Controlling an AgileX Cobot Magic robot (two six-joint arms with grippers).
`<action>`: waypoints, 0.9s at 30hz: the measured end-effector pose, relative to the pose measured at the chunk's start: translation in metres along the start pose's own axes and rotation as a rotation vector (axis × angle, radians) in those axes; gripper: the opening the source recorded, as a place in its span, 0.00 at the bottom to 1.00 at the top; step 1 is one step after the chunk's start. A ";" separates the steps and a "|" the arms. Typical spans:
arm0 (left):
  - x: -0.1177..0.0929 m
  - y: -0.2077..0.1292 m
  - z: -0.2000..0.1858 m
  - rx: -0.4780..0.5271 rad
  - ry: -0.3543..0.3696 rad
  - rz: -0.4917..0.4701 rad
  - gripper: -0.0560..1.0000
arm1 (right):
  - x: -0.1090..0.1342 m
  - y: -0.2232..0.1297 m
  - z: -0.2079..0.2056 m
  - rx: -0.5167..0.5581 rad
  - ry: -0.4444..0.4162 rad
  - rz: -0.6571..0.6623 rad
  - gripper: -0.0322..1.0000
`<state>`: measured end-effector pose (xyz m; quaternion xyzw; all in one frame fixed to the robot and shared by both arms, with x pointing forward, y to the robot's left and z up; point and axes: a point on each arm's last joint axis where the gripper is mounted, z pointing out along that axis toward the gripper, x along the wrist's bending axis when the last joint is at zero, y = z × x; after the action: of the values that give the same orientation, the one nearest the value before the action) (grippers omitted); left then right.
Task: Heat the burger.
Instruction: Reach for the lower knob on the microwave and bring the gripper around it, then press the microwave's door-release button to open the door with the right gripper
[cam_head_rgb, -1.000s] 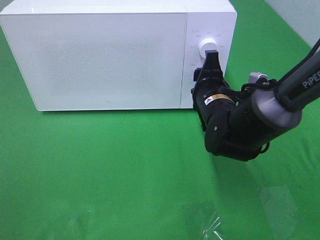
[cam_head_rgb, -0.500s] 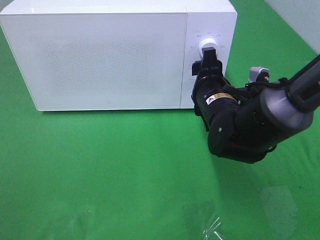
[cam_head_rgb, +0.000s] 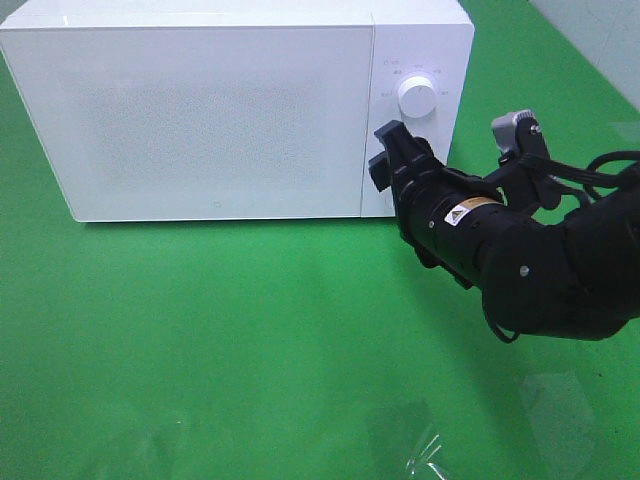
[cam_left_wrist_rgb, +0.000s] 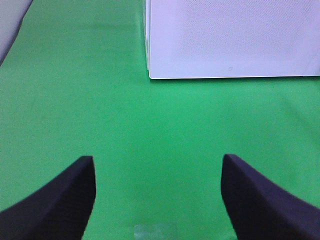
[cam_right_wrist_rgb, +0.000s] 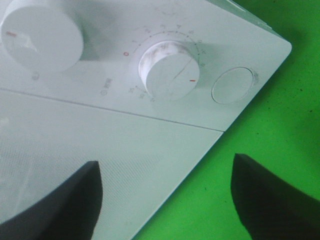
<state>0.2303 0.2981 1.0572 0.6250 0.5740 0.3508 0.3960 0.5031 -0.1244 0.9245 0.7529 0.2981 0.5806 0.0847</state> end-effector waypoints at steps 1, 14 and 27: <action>0.000 0.000 0.000 0.000 0.000 0.000 0.67 | 0.001 0.001 -0.003 0.012 -0.004 -0.053 0.68; 0.000 0.000 0.000 0.000 0.000 0.000 0.67 | 0.012 0.037 -0.021 0.161 0.001 -0.647 0.68; 0.000 0.000 0.000 0.000 0.000 0.000 0.67 | 0.021 0.061 -0.067 0.432 -0.009 -0.985 0.68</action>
<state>0.2303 0.2981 1.0572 0.6250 0.5740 0.3508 0.3960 0.4652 -0.1769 0.9912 0.5267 0.7282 0.3946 0.1914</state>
